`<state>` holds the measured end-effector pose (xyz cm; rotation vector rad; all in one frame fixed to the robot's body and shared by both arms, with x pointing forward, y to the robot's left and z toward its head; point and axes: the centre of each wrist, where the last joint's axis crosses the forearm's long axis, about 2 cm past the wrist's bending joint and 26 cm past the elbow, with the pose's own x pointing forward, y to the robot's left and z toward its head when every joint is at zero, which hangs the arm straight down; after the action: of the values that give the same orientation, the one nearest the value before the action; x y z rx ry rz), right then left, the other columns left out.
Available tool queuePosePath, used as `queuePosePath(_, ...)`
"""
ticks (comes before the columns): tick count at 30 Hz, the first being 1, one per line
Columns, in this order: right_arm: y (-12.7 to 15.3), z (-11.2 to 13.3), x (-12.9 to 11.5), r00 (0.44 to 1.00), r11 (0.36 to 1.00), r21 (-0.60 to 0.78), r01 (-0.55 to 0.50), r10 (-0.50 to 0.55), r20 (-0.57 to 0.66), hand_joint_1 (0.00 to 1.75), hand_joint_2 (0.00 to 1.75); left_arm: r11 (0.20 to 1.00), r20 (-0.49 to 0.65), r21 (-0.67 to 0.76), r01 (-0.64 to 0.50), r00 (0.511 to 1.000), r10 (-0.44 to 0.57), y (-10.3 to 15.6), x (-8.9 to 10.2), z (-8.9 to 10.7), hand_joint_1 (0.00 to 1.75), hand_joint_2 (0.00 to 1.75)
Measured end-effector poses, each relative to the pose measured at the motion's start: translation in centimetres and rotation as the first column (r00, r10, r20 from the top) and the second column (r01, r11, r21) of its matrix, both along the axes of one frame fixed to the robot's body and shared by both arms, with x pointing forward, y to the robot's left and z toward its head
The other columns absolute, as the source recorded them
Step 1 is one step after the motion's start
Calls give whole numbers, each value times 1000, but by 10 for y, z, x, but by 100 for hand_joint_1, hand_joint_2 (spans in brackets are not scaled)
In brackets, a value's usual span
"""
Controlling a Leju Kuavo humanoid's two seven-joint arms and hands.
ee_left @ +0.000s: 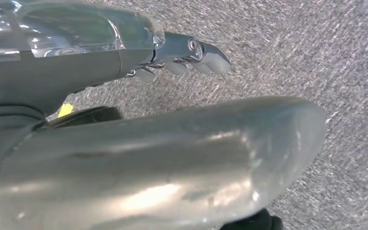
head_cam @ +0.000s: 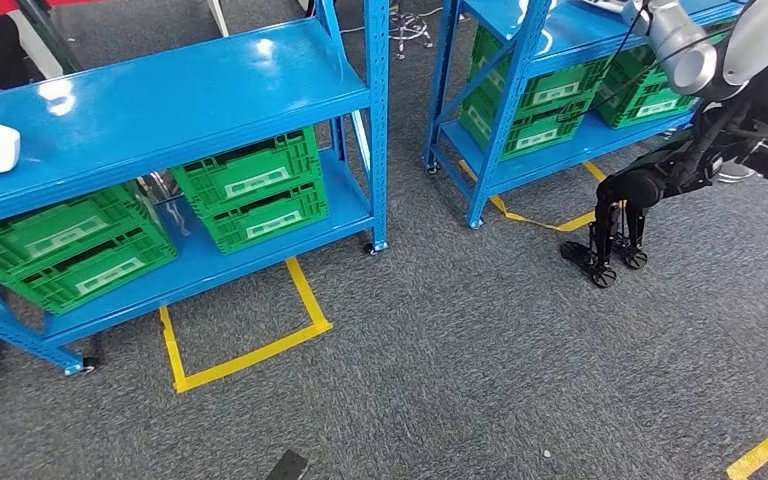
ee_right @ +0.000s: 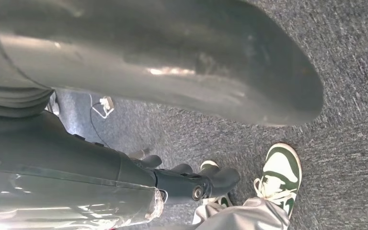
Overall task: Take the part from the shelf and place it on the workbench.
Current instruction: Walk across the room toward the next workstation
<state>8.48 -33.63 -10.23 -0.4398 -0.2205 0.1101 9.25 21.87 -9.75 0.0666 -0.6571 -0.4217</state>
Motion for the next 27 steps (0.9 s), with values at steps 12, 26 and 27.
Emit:
queuePosePath(12,3,-1,-2,999,1000,-2,-25,25,32,0,0,1000,-2,12,-19,1000,19,1,-4,-1,0,0)
queuePosePath(26,4,0,-1,995,1000,-13,-18,20,102,0,0,999,-23,18,-32,999,32,1,-6,-1,0,0)
queuePosePath(27,4,0,-1,994,1000,-13,-16,18,106,0,0,999,-24,18,-32,999,33,1,-6,-1,0,0)
